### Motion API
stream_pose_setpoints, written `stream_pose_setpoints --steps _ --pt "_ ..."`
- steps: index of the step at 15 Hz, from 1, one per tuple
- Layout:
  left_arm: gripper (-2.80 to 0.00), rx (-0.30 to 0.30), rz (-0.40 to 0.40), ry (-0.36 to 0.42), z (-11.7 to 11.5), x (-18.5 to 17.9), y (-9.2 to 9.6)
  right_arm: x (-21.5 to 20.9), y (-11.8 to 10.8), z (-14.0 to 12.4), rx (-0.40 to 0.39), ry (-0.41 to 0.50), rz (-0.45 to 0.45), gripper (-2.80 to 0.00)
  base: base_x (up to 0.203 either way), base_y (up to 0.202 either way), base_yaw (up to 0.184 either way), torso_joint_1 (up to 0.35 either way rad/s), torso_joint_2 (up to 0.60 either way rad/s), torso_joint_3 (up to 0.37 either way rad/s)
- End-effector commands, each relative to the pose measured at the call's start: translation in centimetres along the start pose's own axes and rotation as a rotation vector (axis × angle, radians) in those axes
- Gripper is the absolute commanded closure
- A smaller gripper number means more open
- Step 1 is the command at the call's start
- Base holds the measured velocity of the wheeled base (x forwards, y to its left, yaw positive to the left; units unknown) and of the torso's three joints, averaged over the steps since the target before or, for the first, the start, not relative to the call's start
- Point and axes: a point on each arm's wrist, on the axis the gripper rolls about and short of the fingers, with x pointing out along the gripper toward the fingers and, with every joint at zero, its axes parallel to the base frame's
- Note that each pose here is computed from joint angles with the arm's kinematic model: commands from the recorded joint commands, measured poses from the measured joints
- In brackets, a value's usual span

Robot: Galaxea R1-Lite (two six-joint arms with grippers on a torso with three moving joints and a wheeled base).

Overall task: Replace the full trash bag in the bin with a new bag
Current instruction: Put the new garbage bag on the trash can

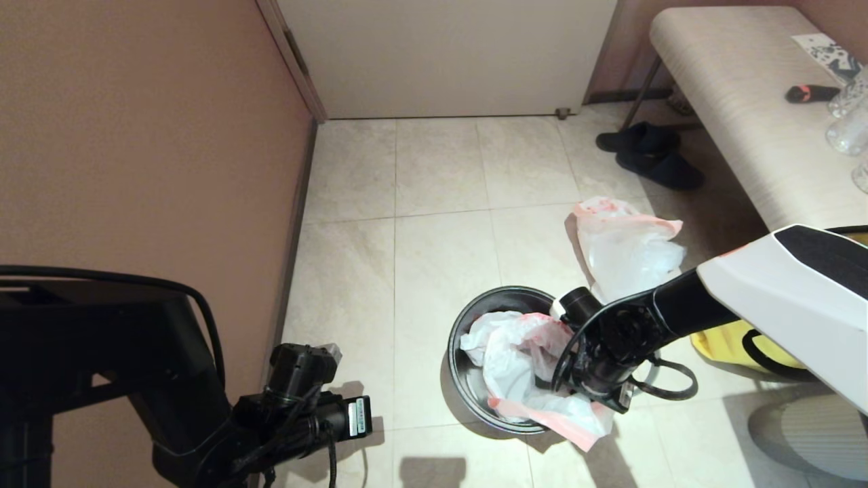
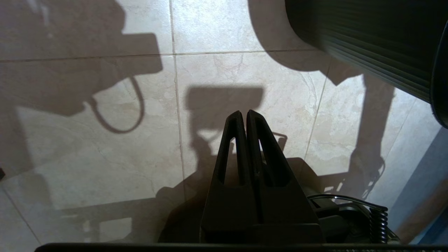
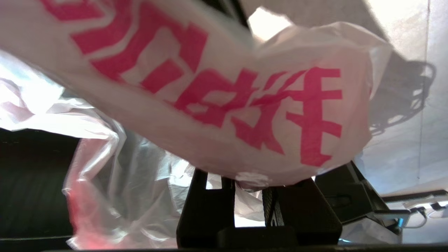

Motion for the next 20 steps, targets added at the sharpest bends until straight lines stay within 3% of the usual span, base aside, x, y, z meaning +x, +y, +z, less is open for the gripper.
stream_pose_setpoints --steps 1,3,7,11,13,16,20 --pt "0.0 -0.004 0.003 -0.005 0.0 0.0 0.0 -0.3 0.4 0.4 -0.024 -0.018 0.013 0.0 0.0 0.0 0.0 0.0 0.0 0.0" --pt "0.0 -0.007 0.004 -0.018 0.2 0.0 0.1 -0.4 1.1 0.2 -0.055 -0.027 0.025 0.0 0.0 0.0 0.0 0.0 0.0 0.0" --pt "0.0 -0.012 -0.009 -0.059 0.4 -0.2 0.1 -1.9 4.9 1.6 -0.062 -0.104 0.122 0.0 0.0 0.0 0.0 0.0 0.0 0.0" --pt "0.0 -0.038 0.004 -0.19 1.9 -0.7 0.0 -3.6 8.6 4.3 -0.041 -0.173 0.211 0.0 0.0 0.0 0.0 0.0 0.0 0.0" --pt "0.0 -0.038 0.007 -0.236 3.2 -0.7 -0.4 -1.9 9.1 4.1 -0.06 -0.188 0.191 0.0 0.0 0.0 0.0 0.0 0.0 0.0" --pt "0.0 -0.023 -0.03 -0.263 7.2 -1.3 -3.1 -0.7 8.9 3.7 -0.083 -0.205 0.147 0.0 0.0 0.0 0.0 0.0 0.0 0.0" --pt "0.0 0.003 -0.106 -0.272 12.8 -1.8 -8.7 0.0 9.4 3.0 -0.097 -0.2 0.157 0.0 0.0 0.0 0.0 0.0 0.0 0.0"
